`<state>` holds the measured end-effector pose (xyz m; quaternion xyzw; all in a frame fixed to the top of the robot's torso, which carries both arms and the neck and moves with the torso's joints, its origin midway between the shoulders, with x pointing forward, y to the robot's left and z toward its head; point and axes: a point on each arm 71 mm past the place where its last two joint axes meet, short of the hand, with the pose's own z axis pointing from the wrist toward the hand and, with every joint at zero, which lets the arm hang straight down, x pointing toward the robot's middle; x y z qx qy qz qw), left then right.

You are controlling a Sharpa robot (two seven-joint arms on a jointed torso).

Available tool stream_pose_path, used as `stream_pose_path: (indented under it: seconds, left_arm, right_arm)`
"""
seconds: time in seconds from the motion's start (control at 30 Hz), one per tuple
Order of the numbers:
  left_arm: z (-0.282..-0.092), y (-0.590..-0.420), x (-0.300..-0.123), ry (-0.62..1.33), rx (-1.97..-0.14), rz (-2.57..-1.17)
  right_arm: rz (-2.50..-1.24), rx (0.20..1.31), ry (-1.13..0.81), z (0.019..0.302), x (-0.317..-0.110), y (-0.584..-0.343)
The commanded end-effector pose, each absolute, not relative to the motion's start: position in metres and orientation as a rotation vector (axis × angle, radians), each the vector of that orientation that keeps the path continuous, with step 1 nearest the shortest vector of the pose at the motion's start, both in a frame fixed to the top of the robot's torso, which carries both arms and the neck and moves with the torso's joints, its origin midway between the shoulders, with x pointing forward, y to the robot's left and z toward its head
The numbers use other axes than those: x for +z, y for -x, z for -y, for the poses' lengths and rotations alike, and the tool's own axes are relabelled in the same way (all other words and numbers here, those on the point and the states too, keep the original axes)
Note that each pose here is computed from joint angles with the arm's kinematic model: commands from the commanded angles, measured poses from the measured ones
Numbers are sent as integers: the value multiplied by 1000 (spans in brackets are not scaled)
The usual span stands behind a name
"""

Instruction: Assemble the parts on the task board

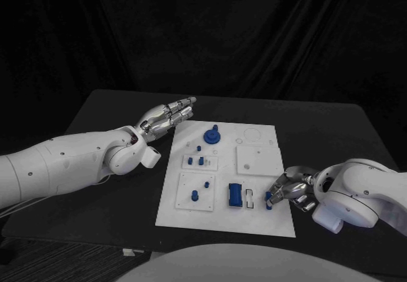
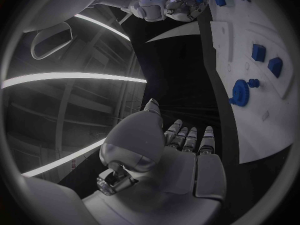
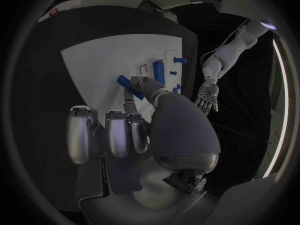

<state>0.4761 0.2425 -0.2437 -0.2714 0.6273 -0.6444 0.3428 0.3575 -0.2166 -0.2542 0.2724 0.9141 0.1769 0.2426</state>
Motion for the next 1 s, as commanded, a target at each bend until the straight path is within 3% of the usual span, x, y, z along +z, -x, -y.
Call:
stream_pose_path:
  seconds: [0.03, 1.0]
  left_arm:
    - [-241, -476, -243, 699, -1694, -1625]
    - [-237, -476, -244, 699, -1700, -1636]
  right_arm:
    - [-2542, 512, -820, 211, -257, -357]
    - [-2593, 470, -824, 198, -270, -370]
